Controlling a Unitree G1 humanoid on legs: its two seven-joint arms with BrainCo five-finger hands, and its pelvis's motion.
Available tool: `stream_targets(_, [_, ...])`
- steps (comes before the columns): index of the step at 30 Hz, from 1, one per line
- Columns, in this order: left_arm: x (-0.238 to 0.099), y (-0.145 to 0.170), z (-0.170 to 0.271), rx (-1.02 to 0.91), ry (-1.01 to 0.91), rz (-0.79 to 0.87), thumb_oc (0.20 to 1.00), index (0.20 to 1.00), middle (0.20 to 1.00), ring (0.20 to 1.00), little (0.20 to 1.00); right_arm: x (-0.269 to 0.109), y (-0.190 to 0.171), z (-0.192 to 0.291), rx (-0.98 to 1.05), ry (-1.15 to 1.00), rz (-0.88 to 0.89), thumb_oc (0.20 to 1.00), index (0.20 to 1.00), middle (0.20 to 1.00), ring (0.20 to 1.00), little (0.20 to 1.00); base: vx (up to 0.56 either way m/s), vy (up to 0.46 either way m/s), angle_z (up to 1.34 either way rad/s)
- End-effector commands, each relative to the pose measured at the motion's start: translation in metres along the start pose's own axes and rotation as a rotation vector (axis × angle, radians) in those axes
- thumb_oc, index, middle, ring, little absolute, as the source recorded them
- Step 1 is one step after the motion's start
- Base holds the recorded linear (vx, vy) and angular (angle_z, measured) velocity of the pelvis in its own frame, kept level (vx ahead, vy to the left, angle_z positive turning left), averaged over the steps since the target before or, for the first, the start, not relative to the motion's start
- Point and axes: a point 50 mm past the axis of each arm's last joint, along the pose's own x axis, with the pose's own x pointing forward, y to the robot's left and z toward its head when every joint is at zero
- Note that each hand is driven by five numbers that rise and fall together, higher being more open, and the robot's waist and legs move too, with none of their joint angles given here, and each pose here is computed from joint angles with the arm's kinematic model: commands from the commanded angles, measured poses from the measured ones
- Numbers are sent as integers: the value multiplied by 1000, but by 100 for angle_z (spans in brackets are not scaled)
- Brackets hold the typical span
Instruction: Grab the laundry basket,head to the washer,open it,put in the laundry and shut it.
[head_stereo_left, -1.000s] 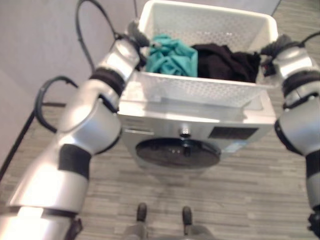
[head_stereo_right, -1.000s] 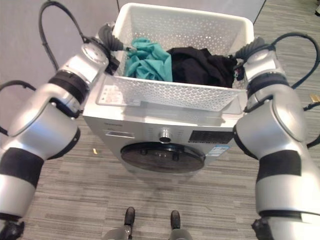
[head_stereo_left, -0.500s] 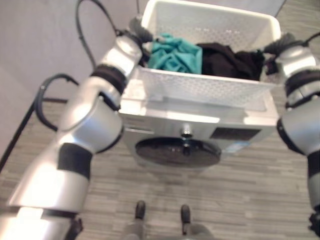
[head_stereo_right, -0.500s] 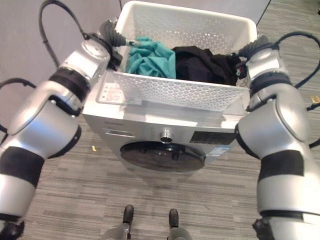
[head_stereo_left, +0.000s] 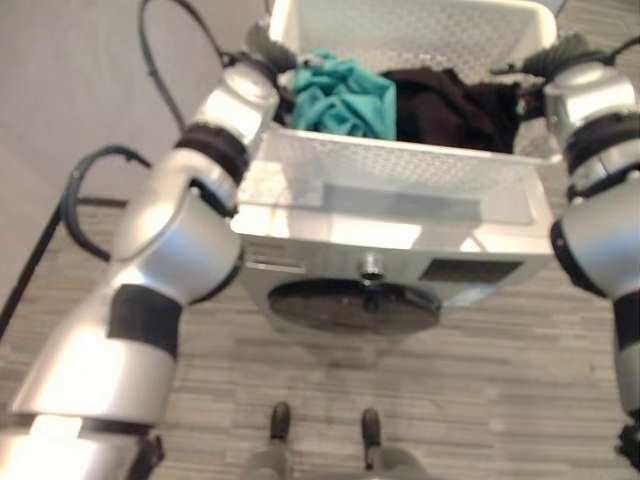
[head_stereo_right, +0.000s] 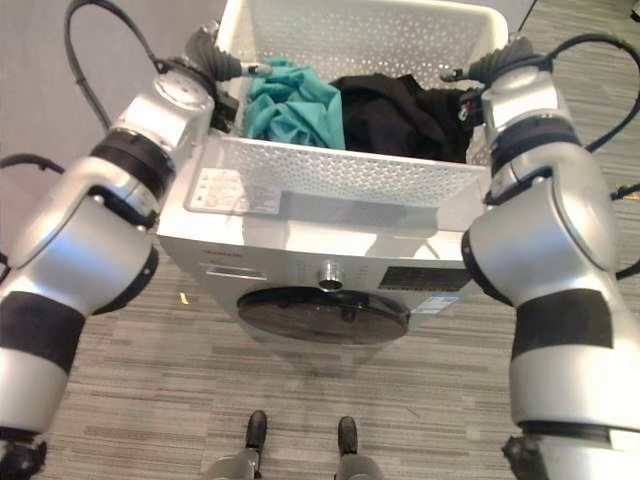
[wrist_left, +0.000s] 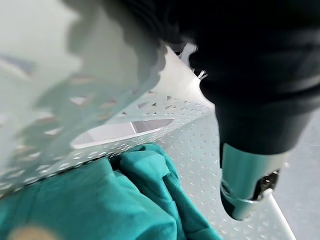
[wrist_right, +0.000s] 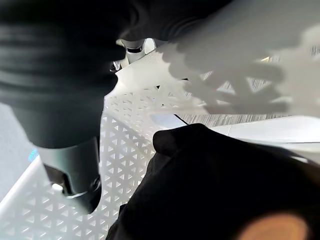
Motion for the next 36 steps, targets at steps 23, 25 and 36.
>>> stream_targets(23, [-24, -26, 107, 165, -339, -68, 1000, 1000, 1000, 1000, 1000, -18, 20, 57, -279, -188, 66, 1000, 1000, 1000, 1000, 1000, 5, -3, 1])
stream_targets(25, [-24, -26, 107, 165, -339, -68, 1000, 1000, 1000, 1000, 1000, -18, 21, 57, -280, -188, 66, 1000, 1000, 1000, 1000, 1000, -52, -3, 5])
stream_targets(36, [-13, 10, 90, 332, -260, 62, 1000, 1000, 1000, 1000, 1000, -10, -6, 40, -88, -118, -9, 1000, 1000, 1000, 1000, 1000, -78, 9, 2])
